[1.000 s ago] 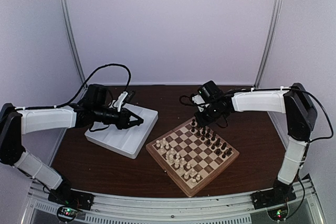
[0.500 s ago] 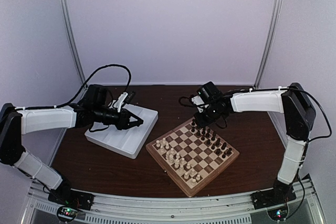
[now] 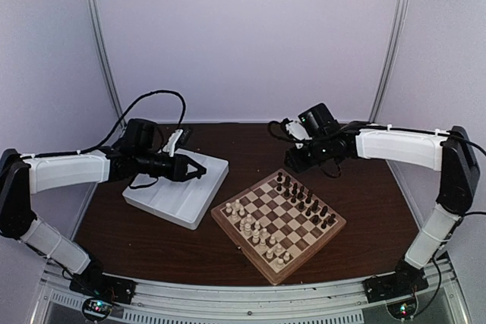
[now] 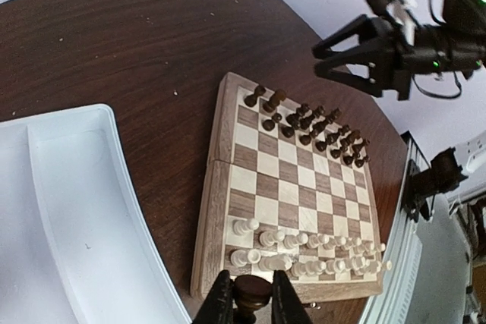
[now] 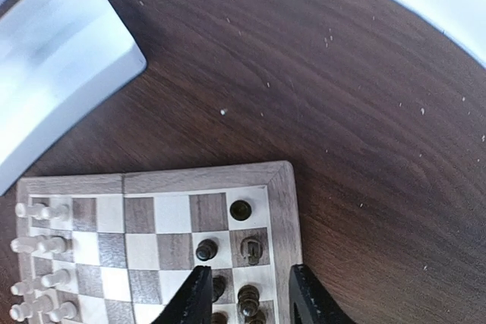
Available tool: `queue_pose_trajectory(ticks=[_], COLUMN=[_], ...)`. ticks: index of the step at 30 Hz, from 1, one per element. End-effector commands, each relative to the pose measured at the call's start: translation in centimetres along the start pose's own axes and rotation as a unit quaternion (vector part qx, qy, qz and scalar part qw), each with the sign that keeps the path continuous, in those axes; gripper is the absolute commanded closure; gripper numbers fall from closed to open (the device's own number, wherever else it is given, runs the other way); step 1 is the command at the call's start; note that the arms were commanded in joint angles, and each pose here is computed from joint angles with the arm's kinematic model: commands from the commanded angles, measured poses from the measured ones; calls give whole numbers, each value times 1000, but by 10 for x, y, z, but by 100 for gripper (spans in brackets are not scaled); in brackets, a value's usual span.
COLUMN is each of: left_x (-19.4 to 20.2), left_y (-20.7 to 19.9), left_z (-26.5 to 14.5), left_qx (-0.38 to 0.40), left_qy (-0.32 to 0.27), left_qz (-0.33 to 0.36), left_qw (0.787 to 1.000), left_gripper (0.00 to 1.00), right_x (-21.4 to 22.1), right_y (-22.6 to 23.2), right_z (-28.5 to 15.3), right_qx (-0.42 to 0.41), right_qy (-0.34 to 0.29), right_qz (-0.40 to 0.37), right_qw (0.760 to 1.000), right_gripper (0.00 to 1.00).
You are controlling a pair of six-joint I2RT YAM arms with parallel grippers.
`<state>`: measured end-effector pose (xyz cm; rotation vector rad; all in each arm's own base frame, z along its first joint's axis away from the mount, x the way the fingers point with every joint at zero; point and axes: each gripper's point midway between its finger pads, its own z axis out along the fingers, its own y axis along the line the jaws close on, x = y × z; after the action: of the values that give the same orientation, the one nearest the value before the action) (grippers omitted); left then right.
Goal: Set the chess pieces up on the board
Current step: Place the chess piece on the chessboard, then adjust the chess piece.
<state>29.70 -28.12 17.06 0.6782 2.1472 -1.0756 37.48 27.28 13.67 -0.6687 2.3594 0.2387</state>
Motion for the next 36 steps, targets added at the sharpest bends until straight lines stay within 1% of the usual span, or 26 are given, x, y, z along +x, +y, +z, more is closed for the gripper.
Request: queue_pose_trajectory(ticks=[1,3,6,9,13,16,20,23,28,33,36], left_x=[-29,-33,-35,-39,-47,-53,-52,-52,-56,-55,-54], left_y=[2,-2,-16,-36,-62,-82,-99,-107,-113,-118,-120], left_z=[-6,-1,12,27,39,45,54,57,57,55,54], left_qx=[-17,-5,-2,15,53,89,133,159,184,197,201], left_qy=[-47,-57,-45,-23,-13,-12,-1,-1,-7,-1,2], left_qz=[-113,-147,-166,-178,-190,-190,-207,-217,-227,-230,-232], left_qw=[992,988,985,984,980,978,969,963,956,953,952], left_gripper=[84,84,84,82,81,81,81,81,81,81,81], right_x=[-34,-40,-46,-39,-25,-19,-18,-21,-26,-36,-44], right_y=[26,47,79,107,129,140,149,156,165,165,162], right_z=[-45,-61,-83,-100,-118,-133,-143,-137,-125,-120,-116], right_qx=[-66,-104,-161,-198,-207,-204,-182,-162,-135,-112,-93], right_qy=[-98,-135,-172,-188,-214,-255,-293,-297,-299,-319,-324], right_qz=[8,3,-17,-73,-144,-176,-211,-228,-254,-251,-247], right_qw=[993,985,972,959,944,929,915,913,910,907,908], right_gripper=[61,59,56,49,40,31,26,25,28,35,36])
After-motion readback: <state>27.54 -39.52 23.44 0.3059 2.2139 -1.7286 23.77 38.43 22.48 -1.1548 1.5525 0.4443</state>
